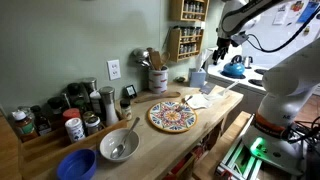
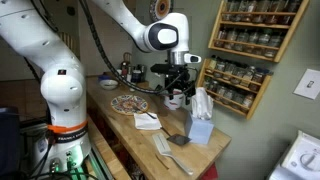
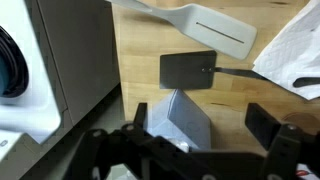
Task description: Put the silver fork on the left side of the counter.
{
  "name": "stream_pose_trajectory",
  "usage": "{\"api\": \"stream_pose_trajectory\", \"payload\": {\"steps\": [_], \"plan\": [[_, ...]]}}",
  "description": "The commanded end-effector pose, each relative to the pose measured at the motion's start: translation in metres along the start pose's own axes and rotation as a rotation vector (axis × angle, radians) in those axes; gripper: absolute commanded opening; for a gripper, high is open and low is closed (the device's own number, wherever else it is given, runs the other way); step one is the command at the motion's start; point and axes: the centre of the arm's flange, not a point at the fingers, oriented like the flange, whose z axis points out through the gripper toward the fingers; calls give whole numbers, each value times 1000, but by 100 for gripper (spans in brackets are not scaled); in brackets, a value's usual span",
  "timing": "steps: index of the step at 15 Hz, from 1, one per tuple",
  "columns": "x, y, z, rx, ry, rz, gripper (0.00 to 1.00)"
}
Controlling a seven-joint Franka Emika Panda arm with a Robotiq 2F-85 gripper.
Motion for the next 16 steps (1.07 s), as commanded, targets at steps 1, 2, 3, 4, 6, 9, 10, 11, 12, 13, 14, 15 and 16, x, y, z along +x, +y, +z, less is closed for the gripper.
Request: {"api": "stream_pose_trajectory", "payload": {"steps": [1,2,3,4,6,9,10,11,12,13,14,15,16], "plan": [[0,0,0,0,0,0,100],[0,0,0,0,-1,0,100],[0,0,0,0,-1,0,100],[0,0,0,0,-1,0,100],[0,0,0,0,-1,0,100],[4,0,-1,-20,-7,-26,100],[7,-18,-3,-38,-13,-137,100],[7,-34,-4,-28,-6,-192,100],[7,-56,-4,-21,1,-244,100],[7,-75,-2,-16,0,-298,100],[7,-93,0,-17,-1,-357,100],[5,-110,1,-12,0,-411,100],[5,-124,4,-12,-4,-469,100]]}}
